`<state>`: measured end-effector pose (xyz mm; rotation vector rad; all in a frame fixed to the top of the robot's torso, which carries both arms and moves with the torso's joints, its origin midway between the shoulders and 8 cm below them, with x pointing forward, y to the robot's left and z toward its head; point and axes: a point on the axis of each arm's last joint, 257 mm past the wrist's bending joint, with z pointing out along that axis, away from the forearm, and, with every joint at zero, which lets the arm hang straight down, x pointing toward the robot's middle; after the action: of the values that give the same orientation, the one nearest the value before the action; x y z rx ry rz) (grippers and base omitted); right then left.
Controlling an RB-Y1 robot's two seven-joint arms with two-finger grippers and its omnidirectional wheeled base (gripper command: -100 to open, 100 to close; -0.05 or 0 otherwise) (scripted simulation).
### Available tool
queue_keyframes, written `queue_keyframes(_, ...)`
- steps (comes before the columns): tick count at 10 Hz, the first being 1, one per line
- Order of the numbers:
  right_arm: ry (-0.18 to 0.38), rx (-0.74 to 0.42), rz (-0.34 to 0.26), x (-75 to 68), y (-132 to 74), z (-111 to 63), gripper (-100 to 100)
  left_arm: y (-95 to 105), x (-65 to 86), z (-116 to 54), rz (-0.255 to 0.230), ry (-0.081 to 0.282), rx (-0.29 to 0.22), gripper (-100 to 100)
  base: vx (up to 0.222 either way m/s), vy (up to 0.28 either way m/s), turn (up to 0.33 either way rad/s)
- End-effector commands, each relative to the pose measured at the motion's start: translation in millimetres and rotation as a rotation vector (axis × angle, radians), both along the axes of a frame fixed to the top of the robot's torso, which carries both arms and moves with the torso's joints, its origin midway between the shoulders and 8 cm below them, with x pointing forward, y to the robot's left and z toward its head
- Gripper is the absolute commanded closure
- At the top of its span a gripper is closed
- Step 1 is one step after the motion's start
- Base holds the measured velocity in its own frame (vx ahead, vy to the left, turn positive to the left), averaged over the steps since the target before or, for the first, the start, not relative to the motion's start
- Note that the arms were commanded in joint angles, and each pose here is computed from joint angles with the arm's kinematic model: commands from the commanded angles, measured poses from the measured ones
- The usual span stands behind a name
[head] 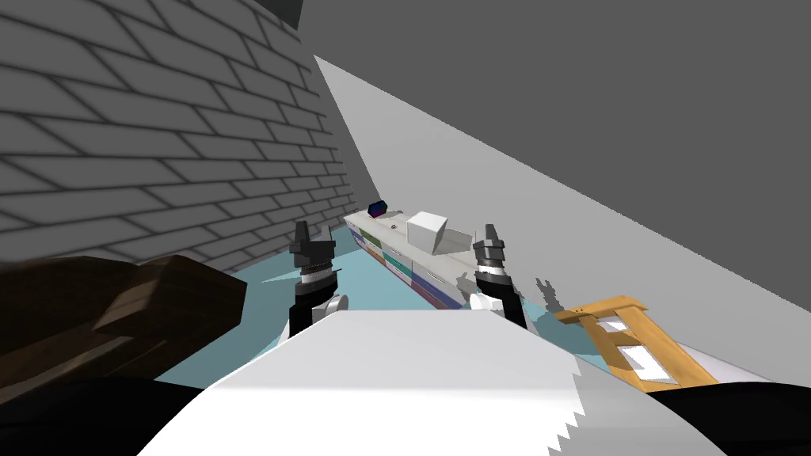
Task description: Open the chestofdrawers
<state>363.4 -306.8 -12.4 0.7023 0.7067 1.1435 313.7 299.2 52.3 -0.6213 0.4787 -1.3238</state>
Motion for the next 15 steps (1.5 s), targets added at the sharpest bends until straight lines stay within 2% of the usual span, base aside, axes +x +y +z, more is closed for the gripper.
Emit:
queue_keyframes(1, 0.0, 0.0, 0.0, 0.0, 0, 0.0, 0, 0.0, 0.0, 0.0, 0.0, 0.0, 0.0, 0, 0.0, 0.0, 0.0)
queue_keyframes(3, 0.0, 0.0, 0.0, 0.0, 0, 0.0, 0, 0.0, 0.0, 0.0, 0.0, 0.0, 0.0, 0, 0.0, 0.0, 0.0)
queue_keyframes(4, 0.07, -0.044, 0.012, 11.9, 5, -19.8, -100, 0.0, 0.0, 0.0, 0.0, 0.0, 0.0, 0, 0.02, 0.043, 0.065)
queue_keyframes(6, 0.168, -0.093, 0.019, 26.6, 10, -50.1, -100, 0.0, 0.1, -0.2, 0.0, 0.001, 0.0, 0, 0.051, 0.095, 0.074)
queue_keyframes(7, 0.168, -0.093, 0.019, 26.6, 10, -50.1, -100, 0.0, 0.1, -0.2, 0.0, 0.001, 0.0, 0, 0.045, 0.078, 0.019)
queue_keyframes(9, 0.29, -0.154, 0.021, 41.4, 14, -90.5, -100, 0.0, 0.1, -0.2, 0.0, 0.001, 0.0, 0, 0.054, 0.098, 0.082)
queue_keyframes(10, 0.298, -0.153, 0.021, 42.1, 14, -93.0, -100, 0.0, 0.1, -0.2, 0.0, 0.001, 0.0, 0, 0.06, 0.092, 0.025)
queue_keyframes(12, 0.437, -0.22, 0.018, 53.8, 16, -139.9, -100, 0.0, 0.1, -0.2, 0.0, 0.001, 0.0, 0, 0.068, 0.106, 0.094)
queue_keyframes(13, 0.455, -0.225, 0.015, 54.4, 15, -146.8, -100, 0.0, 0.1, -0.2, 0.0, 0.001, 0.0, 0, 0.071, 0.089, 0.034)
queue_keyframes(14, 0.525, -0.267, 0.011, 57.8, 15, -171.9, -100, 0.0, 0.1, -0.2, 0.0, 0.001, 0.0, 0, 0.089, 0.095, 0.091)
queue_keyframes(15, 0.541, -0.265, 0.008, 58.1, 14, -176.9, -100, 0.0, 0.1, -0.2, 0.0, 0.001, 0.0, 0, 0.054, 0.088, 0.036)
